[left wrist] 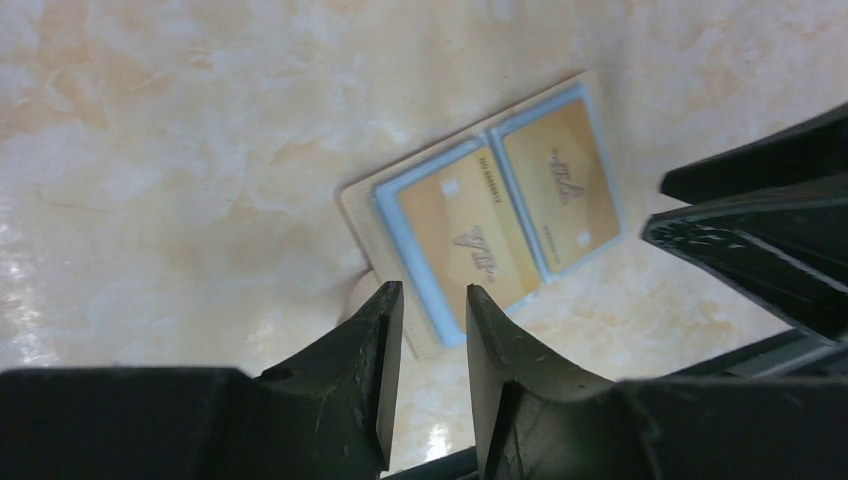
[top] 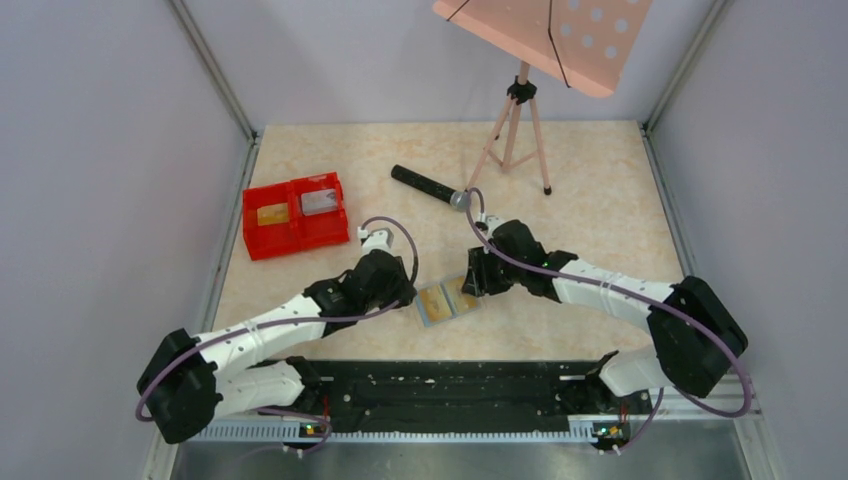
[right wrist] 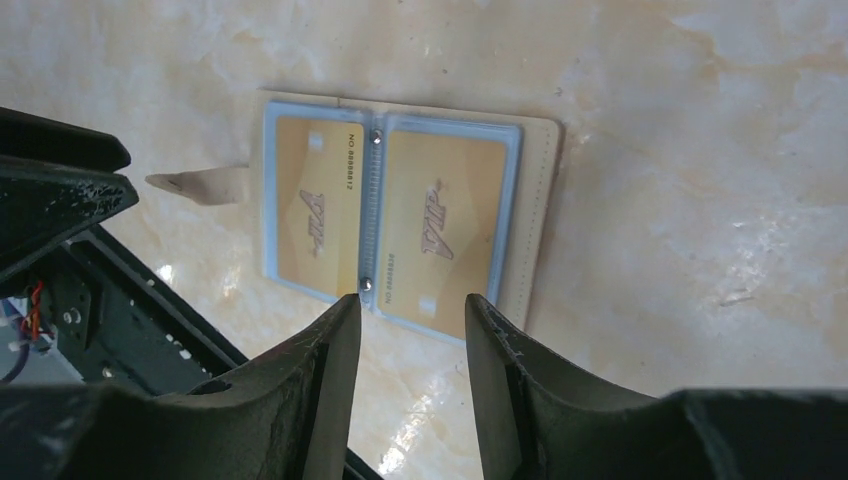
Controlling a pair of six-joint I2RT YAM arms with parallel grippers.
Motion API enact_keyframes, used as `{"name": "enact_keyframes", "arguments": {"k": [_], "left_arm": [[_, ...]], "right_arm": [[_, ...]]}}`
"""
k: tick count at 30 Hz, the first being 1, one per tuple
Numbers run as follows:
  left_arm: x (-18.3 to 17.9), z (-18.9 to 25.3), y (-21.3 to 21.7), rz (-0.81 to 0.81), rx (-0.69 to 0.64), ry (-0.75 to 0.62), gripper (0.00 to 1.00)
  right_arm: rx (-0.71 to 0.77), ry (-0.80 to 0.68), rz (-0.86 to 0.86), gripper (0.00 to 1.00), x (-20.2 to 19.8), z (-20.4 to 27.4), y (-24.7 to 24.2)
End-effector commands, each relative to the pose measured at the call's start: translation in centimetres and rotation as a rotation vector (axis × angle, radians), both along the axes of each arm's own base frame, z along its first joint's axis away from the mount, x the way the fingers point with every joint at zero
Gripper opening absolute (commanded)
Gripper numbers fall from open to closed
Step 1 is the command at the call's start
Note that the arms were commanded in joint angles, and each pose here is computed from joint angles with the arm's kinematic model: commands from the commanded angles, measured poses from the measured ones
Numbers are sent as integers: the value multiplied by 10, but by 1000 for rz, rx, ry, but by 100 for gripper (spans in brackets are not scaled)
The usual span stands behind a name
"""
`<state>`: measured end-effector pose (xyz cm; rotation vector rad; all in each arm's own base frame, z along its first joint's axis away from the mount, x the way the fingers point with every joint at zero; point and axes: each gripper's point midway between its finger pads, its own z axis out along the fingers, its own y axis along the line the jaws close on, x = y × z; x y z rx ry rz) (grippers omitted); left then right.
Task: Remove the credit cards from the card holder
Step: Open the card holder at the center of the board, then remove the credit card from the card holder.
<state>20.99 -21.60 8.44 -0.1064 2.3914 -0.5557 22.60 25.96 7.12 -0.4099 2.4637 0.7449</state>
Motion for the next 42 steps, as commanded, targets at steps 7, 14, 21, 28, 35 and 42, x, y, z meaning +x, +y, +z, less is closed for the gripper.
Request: {"name": "enact_keyframes", "arguments": {"k": [7, 14, 21, 28, 35, 42], "left_arm": [[4, 17, -42, -62, -181, 30, 34], [2, -11, -43, -75, -178, 81, 23], [-4, -38, -35, -79, -144, 125, 12], [-14, -52, -35, -100, -147, 166, 11], [-21, -59, -34, -117, -148, 190, 9], [-22, -61, -31, -113, -139, 192, 8]], "right_arm": [[252, 34, 69, 40, 5, 23, 43], [306, 99, 80, 36, 0, 9, 53], [293, 133, 72, 35, -2, -10, 53], [267, 165, 59, 35, -3, -27, 51], [276, 183, 47, 35, -5, -33, 51], [265, 203, 40, 35, -9, -42, 51]]}}
